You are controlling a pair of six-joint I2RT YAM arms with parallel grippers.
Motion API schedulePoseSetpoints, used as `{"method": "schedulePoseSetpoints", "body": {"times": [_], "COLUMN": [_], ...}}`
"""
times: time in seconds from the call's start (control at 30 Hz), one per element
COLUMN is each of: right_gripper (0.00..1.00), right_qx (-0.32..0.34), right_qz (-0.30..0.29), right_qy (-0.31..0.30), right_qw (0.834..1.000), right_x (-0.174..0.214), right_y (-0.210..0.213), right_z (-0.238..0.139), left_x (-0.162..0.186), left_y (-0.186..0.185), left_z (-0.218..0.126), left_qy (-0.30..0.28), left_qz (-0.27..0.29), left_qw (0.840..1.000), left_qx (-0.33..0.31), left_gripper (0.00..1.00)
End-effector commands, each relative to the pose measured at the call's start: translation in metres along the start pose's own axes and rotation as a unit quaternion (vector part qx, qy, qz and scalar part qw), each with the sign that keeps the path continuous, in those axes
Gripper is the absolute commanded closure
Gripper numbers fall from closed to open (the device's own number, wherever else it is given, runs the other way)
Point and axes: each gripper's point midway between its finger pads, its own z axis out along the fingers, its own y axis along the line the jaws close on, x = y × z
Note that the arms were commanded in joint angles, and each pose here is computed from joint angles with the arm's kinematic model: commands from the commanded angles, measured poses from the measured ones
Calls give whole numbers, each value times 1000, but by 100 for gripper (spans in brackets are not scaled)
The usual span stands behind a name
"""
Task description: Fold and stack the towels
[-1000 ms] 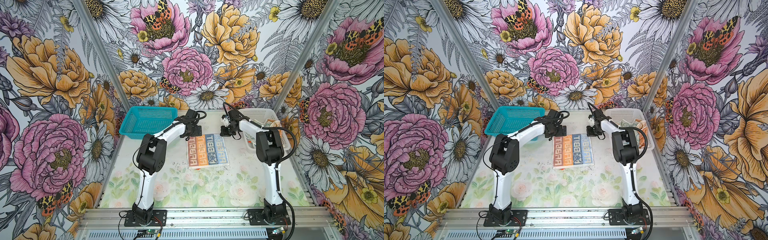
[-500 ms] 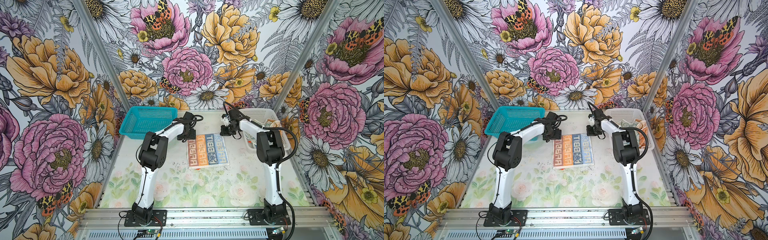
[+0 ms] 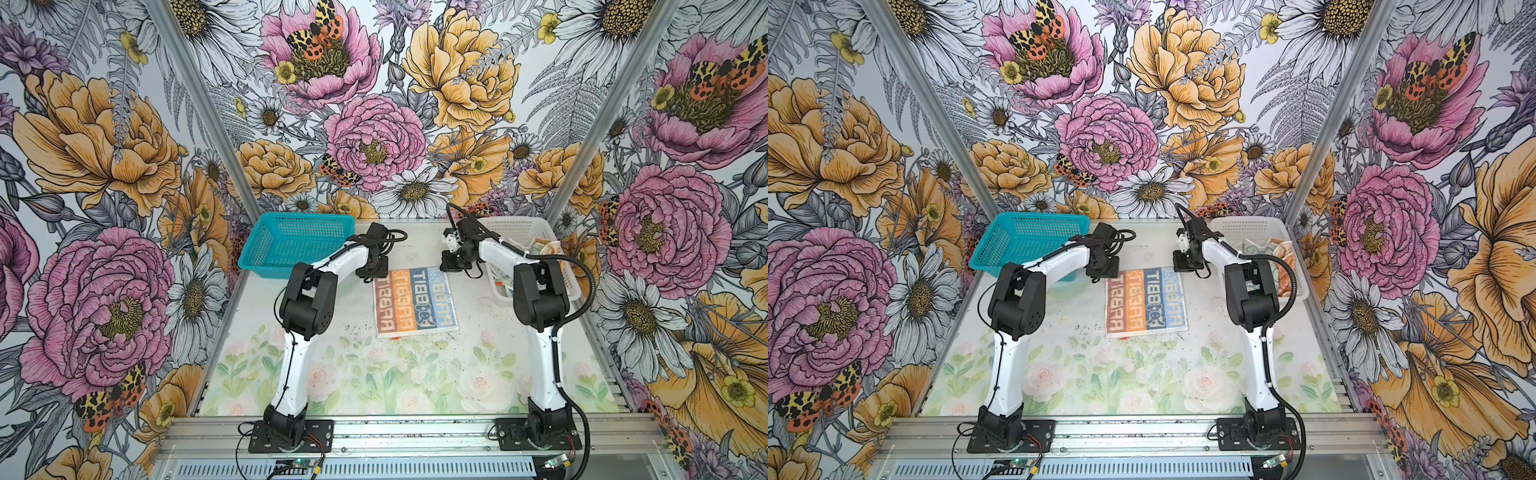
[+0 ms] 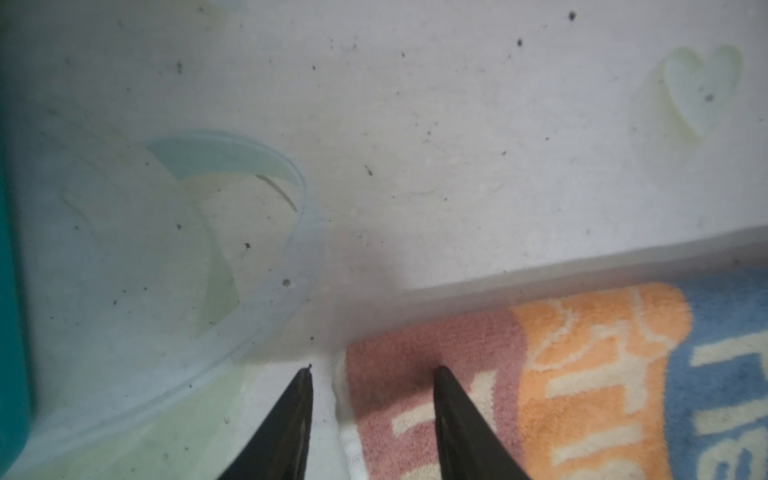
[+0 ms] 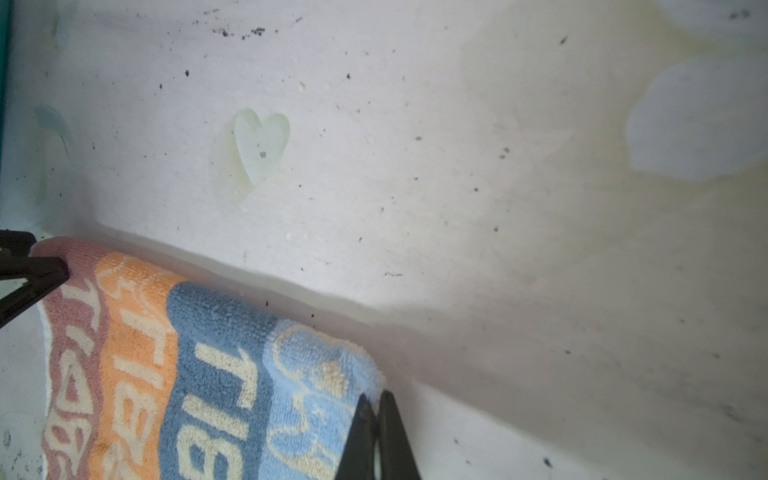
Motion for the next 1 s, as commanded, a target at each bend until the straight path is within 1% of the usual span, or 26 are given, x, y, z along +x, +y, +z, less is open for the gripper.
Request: {"method": "schedulePoseSetpoints", "body": {"times": [0.0, 0.07, 0.13, 0.47, 0.67, 0.83, 0.97], "right_gripper": [100, 100, 100, 100, 100, 100, 100], "right_qx": [-10, -9, -9, -11, -18, -24, -33], "right_qz": [-16, -15, -14, -14, -13, -8, -6], "right_qy": [-18, -18, -18, -13, -16, -30, -40], "right_qw": [1000, 1000, 1000, 1000, 1000, 999, 999], "right_x": [-11, -11, -11, -8, -10, -17, -21], "right_y": [13, 12, 12, 11, 13, 17, 24], "right_z": [-15, -15, -15, -12, -14, -28, -41], "left_x": [2, 2, 3, 4, 3, -10, -26], "left_y": [10, 11, 12, 16, 16, 14, 14], "left_z": [15, 17, 19, 29, 26, 7, -16], "left_qy": [8, 10, 12, 20, 18, -5, -33], "left_qz": [1, 0, 0, -3, 1, 8, 16], "left_qw": [1000, 1000, 1000, 1000, 1000, 1000, 999], "left_qx": [-15, -14, -15, -14, -12, -8, -7], "left_gripper": [57, 61, 62, 75, 88, 100, 100]}}
